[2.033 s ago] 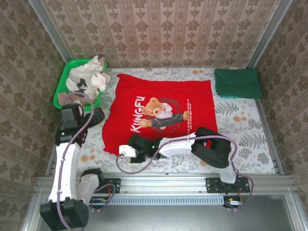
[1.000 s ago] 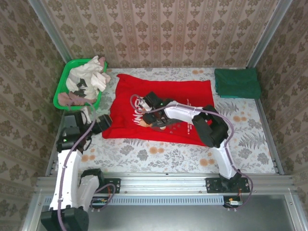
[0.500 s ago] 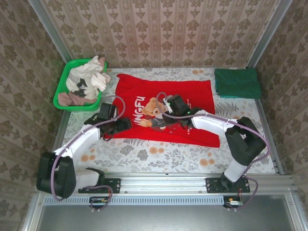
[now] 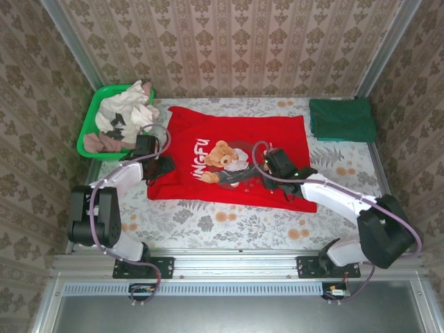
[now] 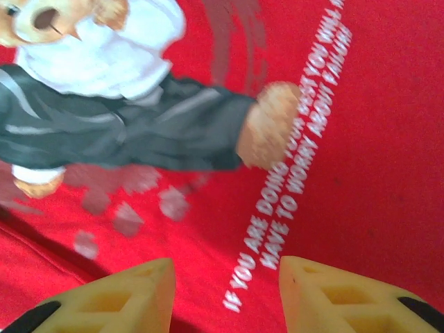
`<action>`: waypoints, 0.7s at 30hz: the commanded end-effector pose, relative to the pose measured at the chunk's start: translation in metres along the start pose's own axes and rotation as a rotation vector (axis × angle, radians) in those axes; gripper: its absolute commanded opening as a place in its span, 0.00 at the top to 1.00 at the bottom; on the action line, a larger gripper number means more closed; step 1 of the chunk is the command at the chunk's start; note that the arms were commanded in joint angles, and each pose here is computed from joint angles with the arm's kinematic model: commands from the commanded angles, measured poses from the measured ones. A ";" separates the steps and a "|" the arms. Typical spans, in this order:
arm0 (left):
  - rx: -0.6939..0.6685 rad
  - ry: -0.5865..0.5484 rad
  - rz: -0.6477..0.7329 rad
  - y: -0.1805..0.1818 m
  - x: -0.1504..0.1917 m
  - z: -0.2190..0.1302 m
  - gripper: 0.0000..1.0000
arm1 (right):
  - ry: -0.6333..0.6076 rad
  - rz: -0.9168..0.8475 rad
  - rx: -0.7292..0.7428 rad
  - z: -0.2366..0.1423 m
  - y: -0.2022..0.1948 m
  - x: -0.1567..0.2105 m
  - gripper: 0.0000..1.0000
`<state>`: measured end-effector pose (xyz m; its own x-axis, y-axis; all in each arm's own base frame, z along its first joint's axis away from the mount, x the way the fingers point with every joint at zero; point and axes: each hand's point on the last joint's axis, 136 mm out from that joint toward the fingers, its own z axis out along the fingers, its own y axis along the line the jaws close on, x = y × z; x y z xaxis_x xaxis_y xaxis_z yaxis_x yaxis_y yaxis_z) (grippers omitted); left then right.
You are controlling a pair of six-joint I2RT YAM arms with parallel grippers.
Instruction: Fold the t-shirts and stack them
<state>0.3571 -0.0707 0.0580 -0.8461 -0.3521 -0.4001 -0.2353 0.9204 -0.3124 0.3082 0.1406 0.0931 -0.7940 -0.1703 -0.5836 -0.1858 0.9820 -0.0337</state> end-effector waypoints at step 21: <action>0.110 -0.083 0.063 -0.015 -0.023 -0.045 1.00 | 0.339 0.777 0.270 -0.014 -0.093 0.141 0.34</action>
<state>0.3609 -0.0685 0.0937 -0.8193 -0.3206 -0.4754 -0.1594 0.9237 -0.3483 0.2128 0.0267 0.0340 -0.8124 0.5081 -0.2861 0.5193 0.8536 0.0412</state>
